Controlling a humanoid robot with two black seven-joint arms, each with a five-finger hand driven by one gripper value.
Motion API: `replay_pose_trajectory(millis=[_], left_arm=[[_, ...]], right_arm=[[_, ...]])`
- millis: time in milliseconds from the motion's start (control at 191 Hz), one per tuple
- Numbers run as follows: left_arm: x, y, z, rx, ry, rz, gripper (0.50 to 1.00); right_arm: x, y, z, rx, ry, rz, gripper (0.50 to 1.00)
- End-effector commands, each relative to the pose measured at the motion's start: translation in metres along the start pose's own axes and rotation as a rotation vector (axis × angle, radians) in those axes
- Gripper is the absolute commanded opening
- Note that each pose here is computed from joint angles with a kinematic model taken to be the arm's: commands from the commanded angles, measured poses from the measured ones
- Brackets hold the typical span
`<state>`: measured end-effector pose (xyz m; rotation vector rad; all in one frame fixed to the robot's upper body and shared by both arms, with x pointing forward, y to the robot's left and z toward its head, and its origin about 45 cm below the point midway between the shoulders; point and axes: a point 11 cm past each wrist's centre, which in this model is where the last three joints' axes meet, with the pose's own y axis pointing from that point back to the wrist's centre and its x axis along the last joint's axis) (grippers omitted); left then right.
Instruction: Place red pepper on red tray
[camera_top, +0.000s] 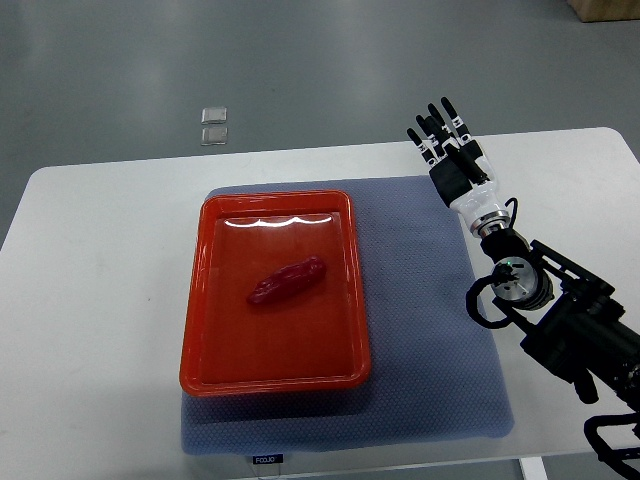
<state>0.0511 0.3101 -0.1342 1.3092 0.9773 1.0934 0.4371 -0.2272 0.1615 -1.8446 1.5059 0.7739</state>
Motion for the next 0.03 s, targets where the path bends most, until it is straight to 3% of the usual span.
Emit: replay_pose_trajectory(millis=[0, 26], left_arm=[[0.0000, 0.0000, 0.0000, 0.000, 0.000, 0.000, 1.000], [0.0000, 0.0000, 0.0000, 0.000, 0.000, 0.000, 1.000]], right_arm=[[0.0005, -0.0003, -0.0012, 0.001, 0.005, 0.001, 0.917], [0.0002, -0.0008, -0.0021, 0.002, 0.007, 0.000, 0.917]])
